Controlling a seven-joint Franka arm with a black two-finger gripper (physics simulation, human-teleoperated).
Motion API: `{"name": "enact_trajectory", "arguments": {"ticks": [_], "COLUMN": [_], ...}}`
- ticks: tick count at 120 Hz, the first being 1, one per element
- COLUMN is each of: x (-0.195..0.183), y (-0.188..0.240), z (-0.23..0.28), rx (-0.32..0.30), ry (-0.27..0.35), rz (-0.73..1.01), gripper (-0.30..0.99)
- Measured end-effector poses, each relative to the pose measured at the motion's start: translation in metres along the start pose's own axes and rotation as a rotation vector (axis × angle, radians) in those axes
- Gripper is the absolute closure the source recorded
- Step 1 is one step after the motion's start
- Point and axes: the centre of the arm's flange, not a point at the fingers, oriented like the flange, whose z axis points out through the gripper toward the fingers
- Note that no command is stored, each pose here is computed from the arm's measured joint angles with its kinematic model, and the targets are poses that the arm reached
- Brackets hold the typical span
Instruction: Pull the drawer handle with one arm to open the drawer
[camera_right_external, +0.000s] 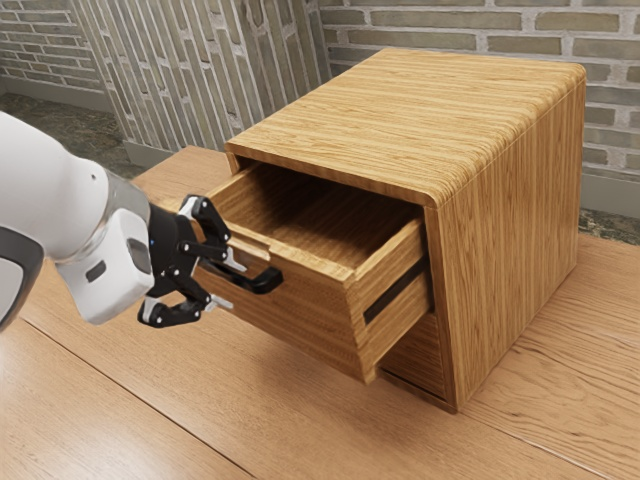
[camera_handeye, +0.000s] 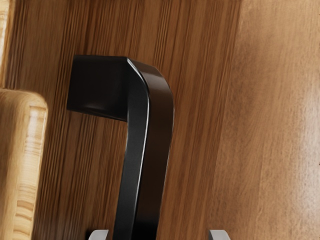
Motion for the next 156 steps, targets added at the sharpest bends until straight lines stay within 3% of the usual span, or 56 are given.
{"name": "enact_trajectory", "arguments": {"ticks": [52, 156], "x": [0.014, -0.005], "y": [0.023, 0.071], "z": [-0.015, -0.042], "rx": [0.010, 0.020], "ry": [0.002, -0.019], "rz": [0.017, -0.036], "gripper": [0.51, 0.44]}}
